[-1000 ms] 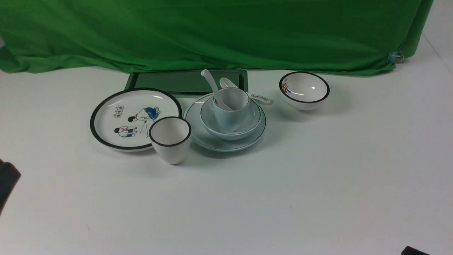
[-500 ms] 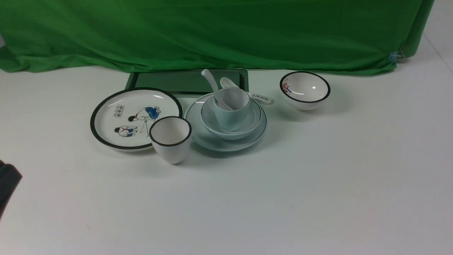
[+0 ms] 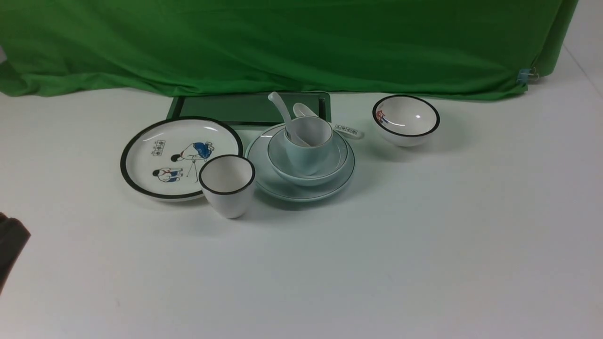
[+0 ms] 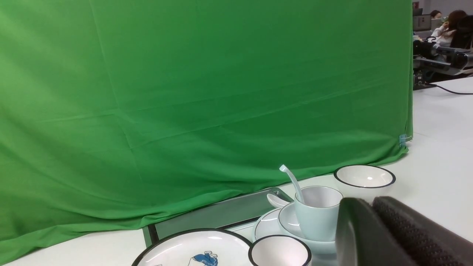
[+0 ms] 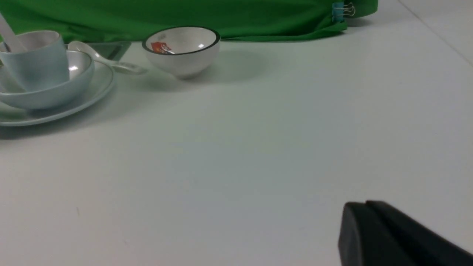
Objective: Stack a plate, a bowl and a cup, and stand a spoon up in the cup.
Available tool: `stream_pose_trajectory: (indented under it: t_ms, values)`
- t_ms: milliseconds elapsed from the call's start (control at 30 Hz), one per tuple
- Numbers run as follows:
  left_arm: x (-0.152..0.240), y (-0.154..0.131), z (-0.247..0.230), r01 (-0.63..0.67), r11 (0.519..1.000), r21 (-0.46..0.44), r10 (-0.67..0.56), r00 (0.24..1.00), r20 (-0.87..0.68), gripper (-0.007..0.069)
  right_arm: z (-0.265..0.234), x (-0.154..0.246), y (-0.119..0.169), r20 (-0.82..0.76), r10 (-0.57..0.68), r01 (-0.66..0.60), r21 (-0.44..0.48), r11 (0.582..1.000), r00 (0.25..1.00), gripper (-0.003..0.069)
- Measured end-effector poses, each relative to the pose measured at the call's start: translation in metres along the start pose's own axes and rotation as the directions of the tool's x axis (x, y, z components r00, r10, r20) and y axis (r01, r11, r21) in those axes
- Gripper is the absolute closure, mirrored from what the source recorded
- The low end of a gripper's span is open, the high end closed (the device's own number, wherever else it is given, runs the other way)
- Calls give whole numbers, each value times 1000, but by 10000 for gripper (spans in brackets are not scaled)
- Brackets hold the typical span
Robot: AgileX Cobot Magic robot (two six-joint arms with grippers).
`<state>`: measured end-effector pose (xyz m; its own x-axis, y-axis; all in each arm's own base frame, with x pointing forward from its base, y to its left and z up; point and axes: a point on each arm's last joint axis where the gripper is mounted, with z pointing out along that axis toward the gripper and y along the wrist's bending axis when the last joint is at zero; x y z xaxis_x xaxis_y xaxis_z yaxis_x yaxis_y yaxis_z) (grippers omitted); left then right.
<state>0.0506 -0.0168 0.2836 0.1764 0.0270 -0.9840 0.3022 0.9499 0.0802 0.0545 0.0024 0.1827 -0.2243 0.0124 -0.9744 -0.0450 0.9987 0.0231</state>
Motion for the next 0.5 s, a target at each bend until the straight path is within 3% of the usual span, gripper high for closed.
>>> stream_pose_trajectory:
  t_ms: [300, 500]
  values:
    - [8, 0, -1, -1, 1000, -6, 1, 1000, 6, 634, 0, 0, 0, -1, 1, -1, 0, 1000, 1000, 601]
    - [44, 3, -8, -21, 993, -114, 17, 999, -37, 634, 0, 0, 0, -1, 1, -1, 1, 1000, 1000, 589]
